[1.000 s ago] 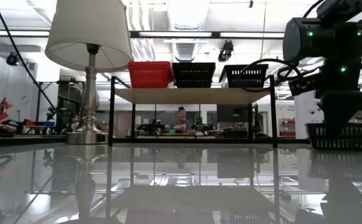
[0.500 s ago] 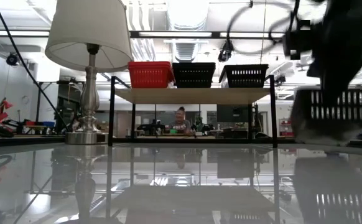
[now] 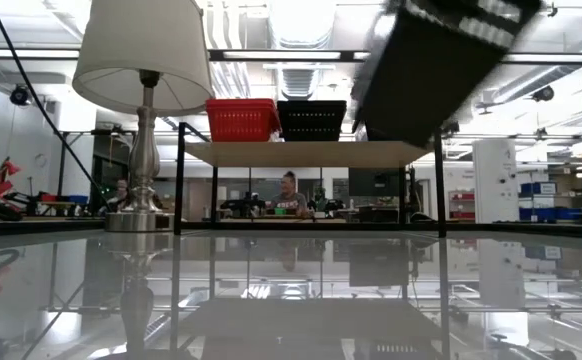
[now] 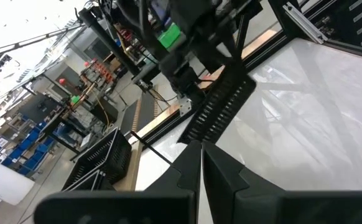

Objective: Stack baskets on shelf by color
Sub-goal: Stack the black basket into the other black basket on the shelf

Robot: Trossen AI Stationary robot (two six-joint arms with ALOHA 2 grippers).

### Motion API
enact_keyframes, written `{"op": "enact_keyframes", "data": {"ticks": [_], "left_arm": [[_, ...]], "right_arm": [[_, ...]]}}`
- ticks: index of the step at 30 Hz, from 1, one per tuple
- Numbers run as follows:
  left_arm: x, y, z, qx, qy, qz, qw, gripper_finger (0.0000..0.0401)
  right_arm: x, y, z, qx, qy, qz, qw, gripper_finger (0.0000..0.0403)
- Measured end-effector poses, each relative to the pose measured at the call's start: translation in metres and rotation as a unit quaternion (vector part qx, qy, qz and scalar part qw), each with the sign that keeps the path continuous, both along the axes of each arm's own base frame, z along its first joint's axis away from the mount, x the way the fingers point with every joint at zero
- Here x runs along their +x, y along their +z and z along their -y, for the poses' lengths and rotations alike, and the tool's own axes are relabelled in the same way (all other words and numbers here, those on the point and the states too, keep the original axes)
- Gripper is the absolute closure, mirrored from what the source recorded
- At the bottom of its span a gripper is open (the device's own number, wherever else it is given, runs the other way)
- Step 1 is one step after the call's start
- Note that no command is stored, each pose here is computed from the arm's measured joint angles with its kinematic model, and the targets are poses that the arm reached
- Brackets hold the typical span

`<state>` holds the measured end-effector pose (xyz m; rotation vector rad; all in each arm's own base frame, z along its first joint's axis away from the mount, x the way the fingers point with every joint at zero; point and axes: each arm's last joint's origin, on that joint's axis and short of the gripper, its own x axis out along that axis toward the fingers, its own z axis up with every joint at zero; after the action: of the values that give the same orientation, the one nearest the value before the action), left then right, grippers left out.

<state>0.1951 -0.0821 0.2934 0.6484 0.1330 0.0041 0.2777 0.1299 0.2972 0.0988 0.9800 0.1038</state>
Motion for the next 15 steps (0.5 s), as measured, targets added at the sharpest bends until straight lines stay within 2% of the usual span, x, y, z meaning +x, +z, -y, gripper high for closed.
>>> {"op": "enact_keyframes", "data": {"ticks": [4,7,12,15], "left_arm": [[0.0,0.0,0.0,0.0,0.0,0.0,1.0,0.0401],[0.0,0.0,0.0,0.0,0.0,0.0,1.0,0.0401],[0.0,-0.001,0.0,0.0,0.0,-0.001,1.0,0.0401],[0.0,-0.001,0.0,0.0,0.0,-0.001,1.0,0.0401]], "right_arm": [[0.025,0.021,-0.01,-0.054,0.063,0.028,0.996,0.0394],[0.036,0.038,-0.012,-0.131,0.082,0.028,0.988,0.0394],[0.045,0.067,0.004,-0.273,0.059,-0.007,0.96,0.0394],[0.048,0.085,0.024,-0.31,0.032,-0.028,0.95,0.0394]]}}
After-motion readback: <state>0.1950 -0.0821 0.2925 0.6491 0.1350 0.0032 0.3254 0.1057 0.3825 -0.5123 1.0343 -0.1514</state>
